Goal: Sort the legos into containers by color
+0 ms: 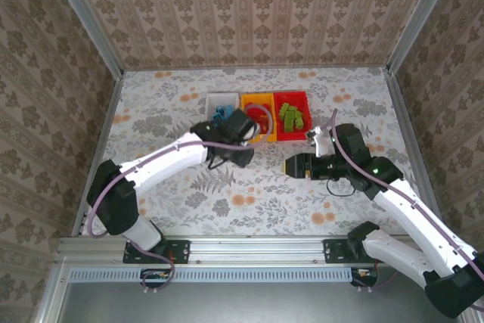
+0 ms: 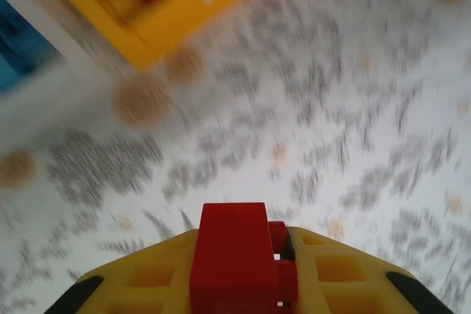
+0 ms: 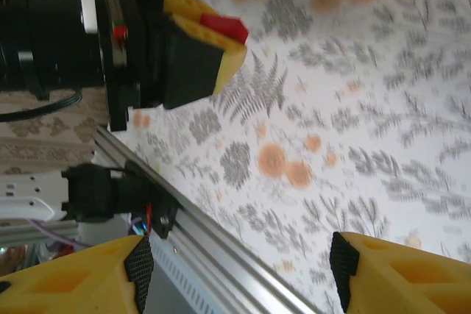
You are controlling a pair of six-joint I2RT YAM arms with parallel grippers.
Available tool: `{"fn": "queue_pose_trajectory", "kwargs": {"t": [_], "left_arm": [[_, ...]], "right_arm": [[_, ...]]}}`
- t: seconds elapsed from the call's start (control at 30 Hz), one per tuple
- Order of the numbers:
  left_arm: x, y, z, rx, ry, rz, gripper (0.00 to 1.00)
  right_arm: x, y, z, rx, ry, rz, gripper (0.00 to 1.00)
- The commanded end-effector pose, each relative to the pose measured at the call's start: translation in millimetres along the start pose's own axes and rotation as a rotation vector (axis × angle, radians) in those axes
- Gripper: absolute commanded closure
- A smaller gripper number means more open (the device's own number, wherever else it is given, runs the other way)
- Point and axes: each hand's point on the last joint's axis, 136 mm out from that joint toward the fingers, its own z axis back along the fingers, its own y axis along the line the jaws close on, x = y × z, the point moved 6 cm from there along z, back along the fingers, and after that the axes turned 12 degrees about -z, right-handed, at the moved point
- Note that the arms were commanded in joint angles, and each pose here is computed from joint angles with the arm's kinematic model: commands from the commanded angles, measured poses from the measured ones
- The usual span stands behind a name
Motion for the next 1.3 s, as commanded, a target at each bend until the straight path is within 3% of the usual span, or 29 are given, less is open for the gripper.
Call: {"fn": "queue_pose_trajectory", "kwargs": {"t": [0.0,0.27,0.53,0.63,0.77,0.87,1.0,1.13,1.27], "left_arm": [[31,22,-7,-0.013,-0.027,0.063,0.78],[105,68,-52,-0.031,-0.09,0.251,0.77],[139,89,-104,-0.066,-0.121,0.381,0.77],[146,90,-115,-0.083,-0.13,0.395,0.73],[146,92,-122,-0.088,-0.115,0.403,0.6],[146,93,-116,-0.09,-0.12,0.407,0.47],[147,94,-97,-0.084,-0.15,0.407,0.44],[144,98,-52,-0.041,-0.218,0.429,0.42],[114,105,-4,0.025,-0.25,0.479,0.29]], "right_arm": [[31,17,0,0.043,-0.131,0.056,0.32],[82,31,-11,0.049,-0.257,0.059,0.31],[104,22,-18,0.009,-0.262,0.025,0.31],[105,20,-21,0.003,-0.251,0.013,0.31],[103,16,-23,-0.004,-0.24,-0.001,0.31],[100,13,-23,-0.014,-0.233,-0.003,0.3],[99,12,-22,-0.027,-0.232,0.009,0.3],[95,7,-17,-0.082,-0.232,0.043,0.3],[90,-11,-1,-0.255,-0.278,0.079,0.2]]}}
